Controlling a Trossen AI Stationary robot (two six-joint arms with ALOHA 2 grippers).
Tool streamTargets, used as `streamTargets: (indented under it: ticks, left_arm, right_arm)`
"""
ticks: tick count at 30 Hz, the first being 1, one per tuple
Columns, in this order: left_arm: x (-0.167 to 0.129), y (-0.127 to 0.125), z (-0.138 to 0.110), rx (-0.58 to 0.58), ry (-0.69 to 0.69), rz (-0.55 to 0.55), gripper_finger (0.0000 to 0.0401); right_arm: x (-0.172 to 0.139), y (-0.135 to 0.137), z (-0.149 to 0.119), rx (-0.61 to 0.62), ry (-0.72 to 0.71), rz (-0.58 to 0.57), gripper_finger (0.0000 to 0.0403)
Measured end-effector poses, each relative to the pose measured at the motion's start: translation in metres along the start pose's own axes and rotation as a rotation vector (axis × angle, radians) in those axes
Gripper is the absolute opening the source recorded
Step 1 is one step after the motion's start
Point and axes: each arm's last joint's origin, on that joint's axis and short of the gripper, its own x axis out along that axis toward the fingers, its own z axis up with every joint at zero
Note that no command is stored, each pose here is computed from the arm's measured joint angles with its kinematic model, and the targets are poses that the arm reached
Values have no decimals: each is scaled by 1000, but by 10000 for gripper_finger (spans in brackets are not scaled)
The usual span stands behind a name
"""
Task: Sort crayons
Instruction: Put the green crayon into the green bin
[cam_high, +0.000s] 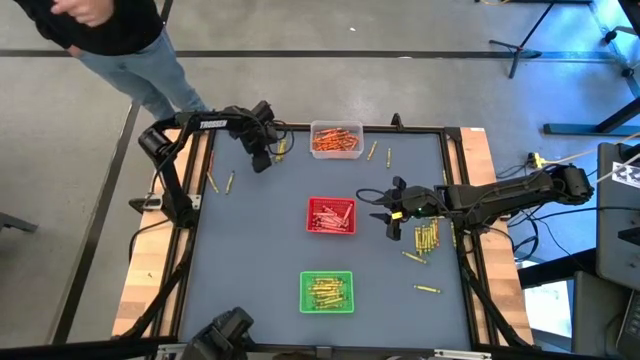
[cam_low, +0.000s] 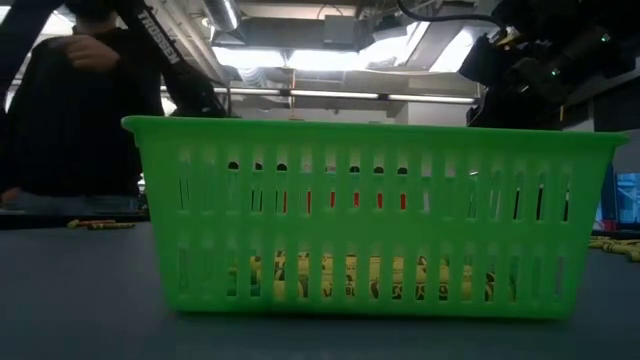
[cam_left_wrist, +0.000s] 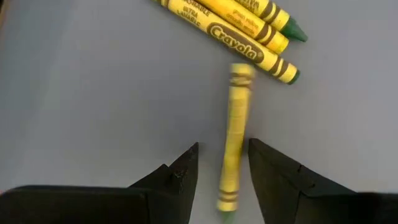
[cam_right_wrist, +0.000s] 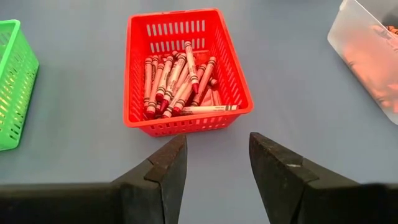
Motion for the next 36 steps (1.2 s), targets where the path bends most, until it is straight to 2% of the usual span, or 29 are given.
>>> streamTargets:
  ticks: [12, 25, 31, 36]
  left_arm:
    - [0, 0, 0, -3, -8, -18, 101]
    - [0, 0, 0, -61, -13, -29, 7]
    - [-1, -5, 1, -61, -9, -25, 8]
    - [-18, -23, 5, -11, -39, -22, 9]
  right_arm:
    - [0, 0, 0, -1, -4, -6, 170]
    - [0, 0, 0, -2, -4, -6, 170]
    - [0, 0, 0, -2, -4, -6, 170]
    - [0, 0, 0, -3, -4, -6, 170]
